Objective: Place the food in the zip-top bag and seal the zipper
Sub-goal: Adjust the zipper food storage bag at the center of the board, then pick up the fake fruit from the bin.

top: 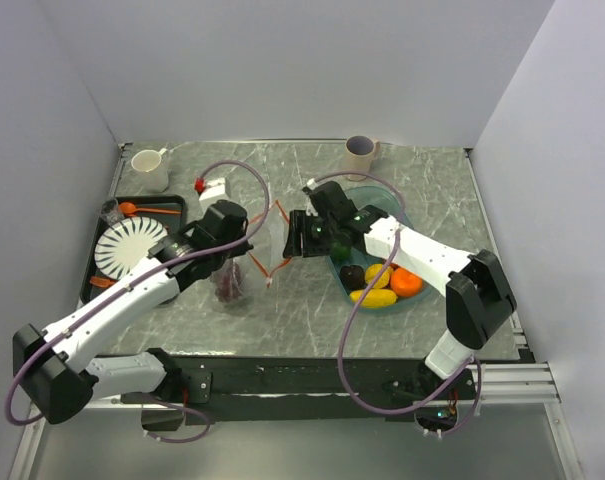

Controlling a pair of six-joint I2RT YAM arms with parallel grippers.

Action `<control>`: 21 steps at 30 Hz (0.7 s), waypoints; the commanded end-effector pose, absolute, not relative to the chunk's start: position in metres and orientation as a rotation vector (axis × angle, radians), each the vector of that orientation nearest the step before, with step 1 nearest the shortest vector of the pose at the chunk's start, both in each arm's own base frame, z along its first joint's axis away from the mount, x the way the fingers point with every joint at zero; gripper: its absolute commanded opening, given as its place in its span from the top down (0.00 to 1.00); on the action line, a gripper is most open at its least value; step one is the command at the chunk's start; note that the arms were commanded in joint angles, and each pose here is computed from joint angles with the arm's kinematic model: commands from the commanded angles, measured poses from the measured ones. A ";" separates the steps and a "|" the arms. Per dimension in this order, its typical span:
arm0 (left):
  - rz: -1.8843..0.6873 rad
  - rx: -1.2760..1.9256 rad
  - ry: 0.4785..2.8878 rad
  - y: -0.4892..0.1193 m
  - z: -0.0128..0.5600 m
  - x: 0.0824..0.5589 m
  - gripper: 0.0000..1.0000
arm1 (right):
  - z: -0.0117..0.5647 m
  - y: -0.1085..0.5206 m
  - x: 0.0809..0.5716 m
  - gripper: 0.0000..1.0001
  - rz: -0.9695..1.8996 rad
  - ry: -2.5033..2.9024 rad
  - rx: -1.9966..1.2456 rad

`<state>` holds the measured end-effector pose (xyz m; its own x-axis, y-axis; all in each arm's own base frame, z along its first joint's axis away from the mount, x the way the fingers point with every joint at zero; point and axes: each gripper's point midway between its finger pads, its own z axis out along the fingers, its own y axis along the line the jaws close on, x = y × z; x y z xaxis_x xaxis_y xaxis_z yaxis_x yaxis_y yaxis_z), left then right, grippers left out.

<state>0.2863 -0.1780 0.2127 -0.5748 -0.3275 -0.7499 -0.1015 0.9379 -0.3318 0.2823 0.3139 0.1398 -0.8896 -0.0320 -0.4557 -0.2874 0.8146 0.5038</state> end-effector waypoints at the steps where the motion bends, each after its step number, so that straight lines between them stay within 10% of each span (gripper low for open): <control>1: -0.449 -0.295 2.145 -0.196 0.219 0.290 0.99 | 0.182 0.274 0.300 0.24 0.684 2.395 -0.144; 8: -0.478 -0.275 2.147 -0.206 0.220 0.294 0.99 | 0.195 0.199 0.320 0.00 0.481 2.294 0.082; 21: -0.516 -0.229 2.154 -0.216 0.219 0.295 0.99 | 0.131 0.138 0.355 0.00 0.427 2.458 0.271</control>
<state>0.2901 -0.2093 0.2061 -0.6111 -0.3424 -0.7137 -0.0163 0.9068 -0.4212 0.3457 0.1333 0.1265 -0.7806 0.3218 -0.5358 0.1292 0.9219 0.3653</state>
